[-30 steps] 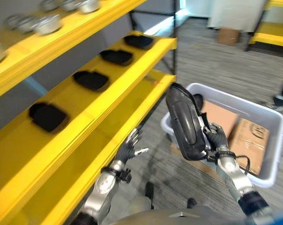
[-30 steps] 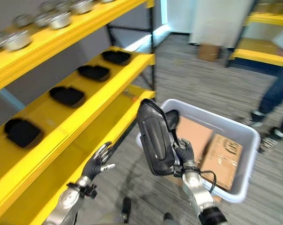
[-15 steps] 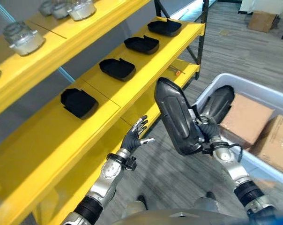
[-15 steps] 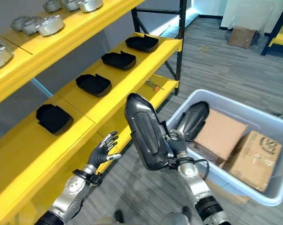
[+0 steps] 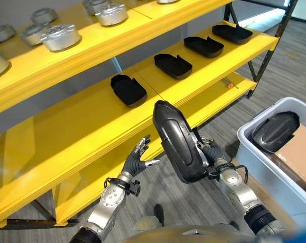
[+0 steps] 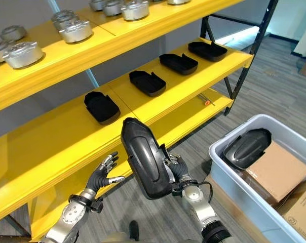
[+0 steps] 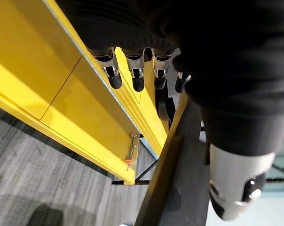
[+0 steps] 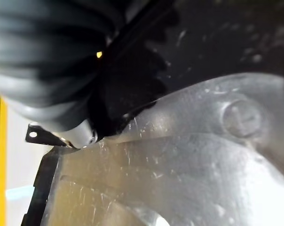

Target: Move parts from the plastic box to the shelf.

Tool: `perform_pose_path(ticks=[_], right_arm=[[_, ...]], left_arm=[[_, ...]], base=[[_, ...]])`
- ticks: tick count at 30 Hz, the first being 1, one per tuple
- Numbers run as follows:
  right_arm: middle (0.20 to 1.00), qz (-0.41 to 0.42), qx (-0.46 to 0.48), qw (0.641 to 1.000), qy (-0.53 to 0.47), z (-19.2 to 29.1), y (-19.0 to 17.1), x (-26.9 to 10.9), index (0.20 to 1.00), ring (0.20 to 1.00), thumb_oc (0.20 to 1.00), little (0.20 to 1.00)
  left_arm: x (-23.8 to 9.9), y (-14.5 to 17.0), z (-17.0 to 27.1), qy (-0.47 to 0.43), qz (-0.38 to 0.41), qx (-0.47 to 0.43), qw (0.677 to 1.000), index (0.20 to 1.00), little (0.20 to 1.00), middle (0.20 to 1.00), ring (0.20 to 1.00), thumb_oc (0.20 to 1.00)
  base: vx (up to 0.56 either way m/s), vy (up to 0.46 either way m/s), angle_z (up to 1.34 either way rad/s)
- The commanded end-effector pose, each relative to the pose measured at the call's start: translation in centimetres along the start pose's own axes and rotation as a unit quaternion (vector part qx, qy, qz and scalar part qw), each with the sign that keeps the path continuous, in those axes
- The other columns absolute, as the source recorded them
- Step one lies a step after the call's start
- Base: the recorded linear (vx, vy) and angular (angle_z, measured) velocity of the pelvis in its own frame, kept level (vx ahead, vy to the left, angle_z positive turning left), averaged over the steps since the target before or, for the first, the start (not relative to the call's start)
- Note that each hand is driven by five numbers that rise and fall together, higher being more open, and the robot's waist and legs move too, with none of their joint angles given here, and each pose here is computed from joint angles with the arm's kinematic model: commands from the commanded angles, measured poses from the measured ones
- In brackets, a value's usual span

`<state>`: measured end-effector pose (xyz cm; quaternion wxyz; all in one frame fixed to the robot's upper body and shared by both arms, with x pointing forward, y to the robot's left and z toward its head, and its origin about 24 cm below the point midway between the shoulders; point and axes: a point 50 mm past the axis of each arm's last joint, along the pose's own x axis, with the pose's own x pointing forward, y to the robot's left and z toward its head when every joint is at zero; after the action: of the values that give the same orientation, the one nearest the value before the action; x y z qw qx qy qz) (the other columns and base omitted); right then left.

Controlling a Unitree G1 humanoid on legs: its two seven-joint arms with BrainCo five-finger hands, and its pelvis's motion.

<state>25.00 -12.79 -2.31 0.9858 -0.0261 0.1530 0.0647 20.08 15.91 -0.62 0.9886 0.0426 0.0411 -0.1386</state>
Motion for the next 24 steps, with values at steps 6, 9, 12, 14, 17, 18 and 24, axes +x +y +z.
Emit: perform_pose_path(ticks=[6,9,12,14,17,18,24], right_arm=[[0.2,0.034,0.028,0.995,-0.092,4.7,1.7,1.6,0.2,0.2,0.2,0.2],[0.2,0.02,0.038,0.995,-0.093,4.8,1.5,1.6,0.2,0.2,0.2,0.2],[0.2,0.011,0.039,0.994,-0.1,5.1,0.9,1.7,0.2,0.2,0.2,0.2],[0.2,-0.007,0.041,0.994,-0.103,5.0,0.2,1.5,0.2,0.2,0.2,0.2],[0.2,-0.024,0.019,0.993,-0.114,4.9,-1.3,1.1,0.2,0.2,0.2,0.2],[0.2,-0.021,-0.004,0.992,-0.124,4.5,-1.9,0.5,0.2,0.2,0.2,0.2],[0.2,-0.024,-0.048,0.988,-0.142,4.5,-2.3,-0.1,0.2,0.2,0.2,0.2]], left_arm=[[0.8,0.8,1.8,-0.058,0.004,0.013,0.998,1.0,1.0,1.0,1.0,1.0],[1.0,0.6,1.8,-0.055,-0.015,0.017,0.998,1.0,1.0,1.0,1.0,1.0],[1.6,-0.1,1.5,-0.044,-0.016,0.018,0.999,1.0,1.0,1.0,1.0,1.0],[1.9,-1.1,1.3,-0.042,-0.042,0.009,0.998,1.0,1.0,1.0,1.0,1.0],[2.1,-2.0,1.3,-0.043,-0.092,0.018,0.995,1.0,1.0,1.0,1.0,1.0],[2.0,-2.0,1.0,-0.034,-0.108,0.022,0.993,1.0,1.0,1.0,1.0,1.0],[2.4,-2.3,1.3,-0.028,-0.127,0.016,0.991,1.0,1.0,1.0,1.0,1.0]], base=[[-0.07,0.194,0.17],[-0.02,0.079,0.35],[0.04,-0.016,0.81],[0.11,-0.06,0.59],[0.1,-0.071,1.19],[0.14,-0.137,0.85],[0.07,-0.085,0.1]])
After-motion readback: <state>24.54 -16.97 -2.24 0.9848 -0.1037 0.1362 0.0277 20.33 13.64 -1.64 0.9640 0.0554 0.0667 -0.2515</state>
